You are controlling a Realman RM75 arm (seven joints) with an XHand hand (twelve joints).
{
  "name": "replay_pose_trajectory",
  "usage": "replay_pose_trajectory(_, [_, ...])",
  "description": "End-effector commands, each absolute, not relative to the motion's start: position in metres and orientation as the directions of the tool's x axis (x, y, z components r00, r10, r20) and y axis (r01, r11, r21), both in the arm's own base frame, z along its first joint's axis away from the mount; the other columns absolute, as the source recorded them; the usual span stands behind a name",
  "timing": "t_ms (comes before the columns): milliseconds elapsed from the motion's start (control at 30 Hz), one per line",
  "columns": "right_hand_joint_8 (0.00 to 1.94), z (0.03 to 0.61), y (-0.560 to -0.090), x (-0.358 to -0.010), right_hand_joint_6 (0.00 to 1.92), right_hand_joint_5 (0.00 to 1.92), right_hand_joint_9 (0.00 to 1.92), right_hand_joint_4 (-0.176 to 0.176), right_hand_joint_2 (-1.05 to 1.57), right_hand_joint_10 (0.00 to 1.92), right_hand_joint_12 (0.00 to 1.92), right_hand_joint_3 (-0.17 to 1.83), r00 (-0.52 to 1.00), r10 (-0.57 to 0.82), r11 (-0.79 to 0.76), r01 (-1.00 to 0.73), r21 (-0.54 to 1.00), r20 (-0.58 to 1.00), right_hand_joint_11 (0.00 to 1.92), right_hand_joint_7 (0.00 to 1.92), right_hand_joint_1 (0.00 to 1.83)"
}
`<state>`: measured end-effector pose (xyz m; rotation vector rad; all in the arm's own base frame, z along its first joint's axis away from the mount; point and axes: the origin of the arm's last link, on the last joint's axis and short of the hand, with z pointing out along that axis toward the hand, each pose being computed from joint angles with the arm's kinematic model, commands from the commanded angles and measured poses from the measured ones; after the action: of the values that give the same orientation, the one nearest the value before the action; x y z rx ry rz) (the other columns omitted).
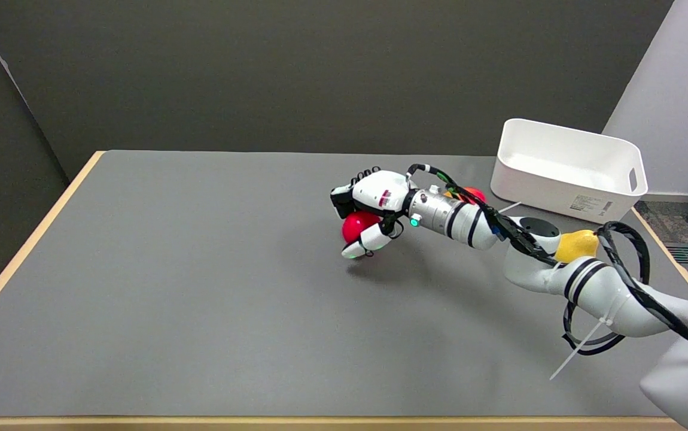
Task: Pick up the pomegranate.
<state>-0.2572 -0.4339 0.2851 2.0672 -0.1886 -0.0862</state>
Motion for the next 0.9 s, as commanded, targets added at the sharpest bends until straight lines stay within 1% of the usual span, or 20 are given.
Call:
replay_pose_trajectory(33, [1.27, 0.283, -0.431, -0.219, 1.53, 0.59, 0.79, -0.16, 1.13, 1.44, 1.75, 0.2, 0.994, -0.061, -0.509, -0.106, 0.854, 0.088, 0.84, 0.85, 1.34])
replay_pose_trajectory(200, [1.27, 0.283, -0.424, -0.193, 1.52, 0.59, 0.79, -0.159, 1.12, 1.45, 1.76, 0.21, 0.992, 0.017, -0.534, -0.097, 0.84, 0.125, 0.84, 0.85, 1.34])
replay_pose_trajectory(367, [1.27, 0.295, -0.411, -0.129, 1.52, 0.59, 0.79, -0.152, 1.12, 1.45, 1.78, 0.21, 0.963, 0.214, -0.528, -0.029, 0.849, 0.166, 0.84, 0.85, 1.34])
replay_pose_trajectory(467, [1.27, 0.307, -0.4, -0.098, 1.52, 0.59, 0.79, -0.148, 1.12, 1.45, 1.79, 0.22, 0.933, 0.347, -0.476, 0.083, 0.876, 0.1, 0.84, 0.84, 1.34])
replay_pose_trajectory(567, [1.27, 0.326, -0.393, -0.076, 1.51, 0.6, 0.8, -0.148, 1.1, 1.45, 1.78, 0.24, 0.903, 0.429, -0.386, 0.167, 0.907, 0.016, 0.83, 0.85, 1.34])
replay_pose_trajectory(667, [1.27, 0.346, -0.39, -0.062, 1.51, 0.6, 0.79, -0.147, 1.11, 1.45, 1.78, 0.24, 0.886, 0.459, -0.286, 0.208, 0.935, -0.056, 0.84, 0.85, 1.34])
replay_pose_trajectory(700, [1.27, 0.358, -0.39, -0.058, 1.51, 0.6, 0.8, -0.148, 1.1, 1.45, 1.78, 0.25, 0.882, 0.46, -0.227, 0.229, 0.947, -0.103, 0.83, 0.85, 1.35])
replay_pose_trajectory(833, [1.27, 0.4, -0.39, -0.055, 1.51, 0.6, 0.8, -0.15, 1.1, 1.45, 1.78, 0.26, 0.884, 0.41, -0.056, 0.27, 0.961, -0.224, 0.81, 0.85, 1.35])
replay_pose_trajectory(900, [1.27, 0.416, -0.39, -0.057, 1.51, 0.6, 0.8, -0.149, 1.1, 1.45, 1.78, 0.25, 0.893, 0.374, 0.0, 0.269, 0.963, -0.249, 0.81, 0.85, 1.35])
